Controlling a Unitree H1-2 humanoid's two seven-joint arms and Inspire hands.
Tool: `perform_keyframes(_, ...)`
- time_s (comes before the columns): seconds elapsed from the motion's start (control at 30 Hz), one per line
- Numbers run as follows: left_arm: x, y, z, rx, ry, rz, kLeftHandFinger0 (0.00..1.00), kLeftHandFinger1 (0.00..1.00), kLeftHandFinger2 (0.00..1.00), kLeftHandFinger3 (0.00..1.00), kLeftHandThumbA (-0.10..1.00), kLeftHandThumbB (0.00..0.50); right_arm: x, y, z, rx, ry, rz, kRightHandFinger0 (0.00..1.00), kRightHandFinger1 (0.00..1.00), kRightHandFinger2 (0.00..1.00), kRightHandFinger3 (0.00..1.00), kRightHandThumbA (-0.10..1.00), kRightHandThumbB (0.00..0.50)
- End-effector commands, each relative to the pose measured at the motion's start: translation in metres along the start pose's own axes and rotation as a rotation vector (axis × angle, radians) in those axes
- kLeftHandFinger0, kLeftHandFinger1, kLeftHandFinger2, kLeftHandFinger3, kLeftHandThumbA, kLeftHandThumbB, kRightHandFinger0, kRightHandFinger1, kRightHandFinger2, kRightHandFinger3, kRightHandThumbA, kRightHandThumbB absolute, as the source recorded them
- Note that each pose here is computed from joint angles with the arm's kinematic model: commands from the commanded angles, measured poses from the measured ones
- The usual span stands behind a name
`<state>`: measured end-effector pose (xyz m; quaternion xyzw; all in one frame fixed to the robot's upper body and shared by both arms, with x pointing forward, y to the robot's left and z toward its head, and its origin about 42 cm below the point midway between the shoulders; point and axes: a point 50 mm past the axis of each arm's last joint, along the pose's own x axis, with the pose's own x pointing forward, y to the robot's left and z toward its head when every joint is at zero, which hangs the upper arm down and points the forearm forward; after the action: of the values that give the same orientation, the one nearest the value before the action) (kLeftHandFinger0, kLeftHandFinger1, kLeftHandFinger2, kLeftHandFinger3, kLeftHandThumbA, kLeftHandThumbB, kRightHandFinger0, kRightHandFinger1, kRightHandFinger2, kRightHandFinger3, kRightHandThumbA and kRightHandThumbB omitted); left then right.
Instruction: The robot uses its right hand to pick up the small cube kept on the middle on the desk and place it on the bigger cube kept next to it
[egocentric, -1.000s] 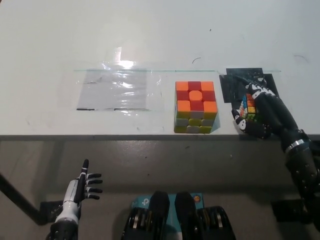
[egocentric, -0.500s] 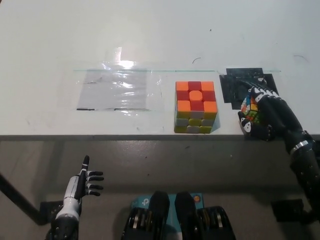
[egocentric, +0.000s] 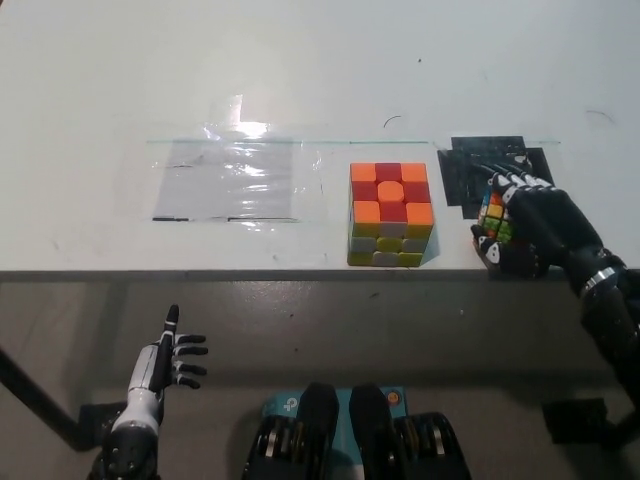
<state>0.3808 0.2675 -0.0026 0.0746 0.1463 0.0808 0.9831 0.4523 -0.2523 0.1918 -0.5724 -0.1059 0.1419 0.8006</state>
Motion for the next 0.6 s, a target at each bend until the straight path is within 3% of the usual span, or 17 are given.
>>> perform_keyframes(0.0,0.013,0.007,0.024,0.002,-0.078,0.023,0.40,0.42,0.55,0.54,1.00,0.117,0.002,0.000,-0.011,-0.079,0.040,0.070,0.84,1.00,1.00,1.00,0.53,0.357)
perform_keyframes(0.07,0.014,0.007,0.026,-0.012,-0.079,0.019,0.40,0.42,0.54,0.53,1.00,0.118,0.003,-0.001,-0.010,-0.086,0.037,0.073,0.84,1.00,1.00,1.00,0.53,0.347)
perform_keyframes(0.1,0.015,0.008,0.026,0.005,-0.079,0.022,0.39,0.42,0.54,0.53,1.00,0.129,0.005,-0.001,-0.010,-0.076,0.003,0.063,0.79,1.00,1.00,1.00,0.43,0.324)
perform_keyframes(0.13,0.015,0.008,0.026,0.008,-0.082,0.022,0.38,0.41,0.54,0.53,1.00,0.120,0.006,-0.001,-0.010,-0.071,-0.012,0.055,0.79,0.94,1.00,1.00,0.39,0.328)
perform_keyframes(0.17,0.015,0.007,0.028,0.017,-0.083,0.020,0.41,0.44,0.57,0.55,1.00,0.107,0.007,-0.002,-0.010,-0.076,-0.008,0.055,0.59,0.71,0.94,1.00,0.39,0.323)
perform_keyframes(0.2,0.017,0.007,0.030,0.018,-0.086,0.019,0.41,0.44,0.57,0.55,1.00,0.106,0.008,-0.003,-0.010,-0.077,-0.008,0.051,0.57,0.67,0.89,1.00,0.39,0.321)
perform_keyframes(0.23,0.016,0.007,0.030,0.010,-0.086,0.016,0.41,0.44,0.57,0.55,1.00,0.097,0.008,-0.003,-0.010,-0.070,-0.019,0.041,0.33,0.42,0.67,1.00,0.35,0.322)
perform_keyframes(0.3,0.016,0.008,0.030,0.007,-0.093,0.016,0.39,0.43,0.55,0.54,1.00,0.116,0.009,-0.003,-0.011,-0.052,-0.036,0.026,0.14,0.25,0.51,1.00,0.30,0.321)
perform_keyframes(0.33,0.017,0.008,0.031,0.009,-0.097,0.014,0.39,0.42,0.55,0.55,1.00,0.111,0.009,-0.004,-0.011,-0.055,-0.037,0.024,0.13,0.24,0.50,1.00,0.30,0.310)
perform_keyframes(0.4,0.019,0.007,0.034,0.019,-0.099,0.016,0.41,0.45,0.58,0.57,1.00,0.075,0.010,-0.002,-0.014,-0.083,-0.049,0.007,0.01,0.11,0.37,1.00,0.31,0.287)
perform_keyframes(0.43,0.019,0.008,0.034,0.017,-0.099,0.013,0.43,0.47,0.60,0.57,1.00,0.074,0.010,-0.001,-0.014,-0.082,-0.055,0.000,0.00,0.06,0.32,1.00,0.28,0.275)
perform_keyframes(0.5,0.020,0.007,0.034,0.029,-0.091,0.005,0.47,0.50,0.64,0.61,1.00,0.088,0.010,0.001,-0.016,-0.097,-0.090,-0.042,0.00,0.00,0.21,1.00,0.13,0.204)
perform_keyframes(0.53,0.020,0.007,0.034,0.030,-0.091,0.004,0.48,0.51,0.65,0.62,1.00,0.085,0.010,0.001,-0.017,-0.098,-0.094,-0.046,0.00,0.00,0.17,1.00,0.09,0.192)
perform_keyframes(0.57,0.020,0.007,0.034,0.025,-0.096,0.005,0.45,0.48,0.62,0.61,1.00,0.073,0.009,0.003,-0.016,-0.103,-0.098,-0.055,0.00,0.00,0.16,1.00,0.01,0.145)
